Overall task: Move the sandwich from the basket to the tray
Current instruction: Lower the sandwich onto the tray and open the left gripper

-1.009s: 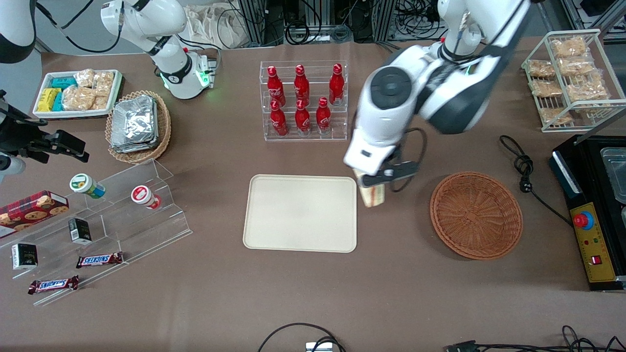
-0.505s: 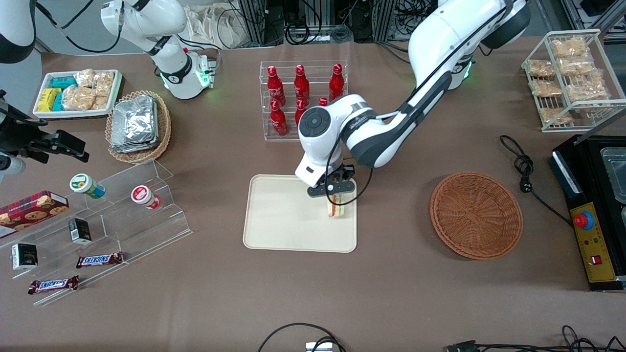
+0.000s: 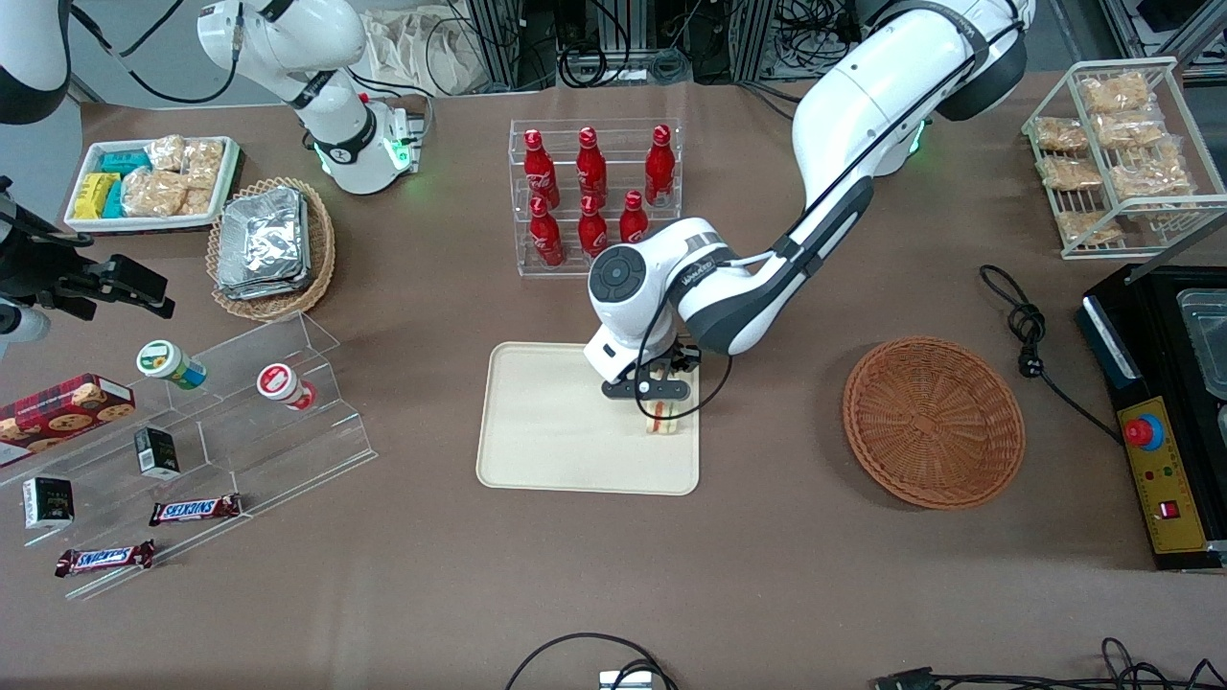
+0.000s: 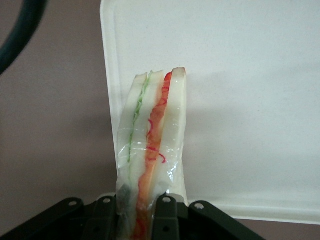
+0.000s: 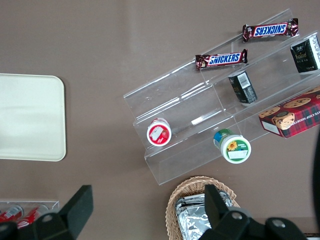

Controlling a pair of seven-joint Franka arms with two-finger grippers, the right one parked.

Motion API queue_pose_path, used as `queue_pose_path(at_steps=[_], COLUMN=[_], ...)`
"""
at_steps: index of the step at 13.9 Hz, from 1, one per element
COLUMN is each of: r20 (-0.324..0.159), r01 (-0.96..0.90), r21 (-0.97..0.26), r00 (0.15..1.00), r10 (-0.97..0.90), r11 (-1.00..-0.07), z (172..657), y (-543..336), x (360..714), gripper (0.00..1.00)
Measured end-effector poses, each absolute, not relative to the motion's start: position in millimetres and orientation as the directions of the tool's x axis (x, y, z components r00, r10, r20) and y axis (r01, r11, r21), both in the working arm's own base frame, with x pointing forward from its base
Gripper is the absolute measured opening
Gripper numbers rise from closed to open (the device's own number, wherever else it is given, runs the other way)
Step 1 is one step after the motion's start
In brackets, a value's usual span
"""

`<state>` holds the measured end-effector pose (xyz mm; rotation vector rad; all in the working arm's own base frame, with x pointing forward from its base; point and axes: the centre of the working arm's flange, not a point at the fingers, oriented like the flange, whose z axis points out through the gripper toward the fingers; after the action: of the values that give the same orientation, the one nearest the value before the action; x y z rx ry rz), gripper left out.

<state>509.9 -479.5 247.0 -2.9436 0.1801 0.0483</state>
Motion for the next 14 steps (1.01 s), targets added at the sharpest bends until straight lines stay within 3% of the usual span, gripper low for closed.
queue_pose_path(at_steps=[5,6,8,10,14], r20=[-0.065,-0.067,-0.055,-0.013,0.048], r01=[-0.133,-0.132,-0.124,-0.111,0.043], r21=[-0.194,-0.192,-0.18,-0.17,-0.178], r00=[0.99,0.99,0.992,0.994,0.998], r10=[-0.122,-0.121,-0.116,-0.11,0.035], r11=[-0.972,-0.973,-0.976,-0.979,-0.983], z=[226.9,224.3,227.9,228.1,226.1], y=[-470.7,-471.0,-472.3,-474.0,-474.8], x=[522.5,523.3,528.9,535.7,538.2], gripper=[0.16,0.2,0.4,0.6,0.99])
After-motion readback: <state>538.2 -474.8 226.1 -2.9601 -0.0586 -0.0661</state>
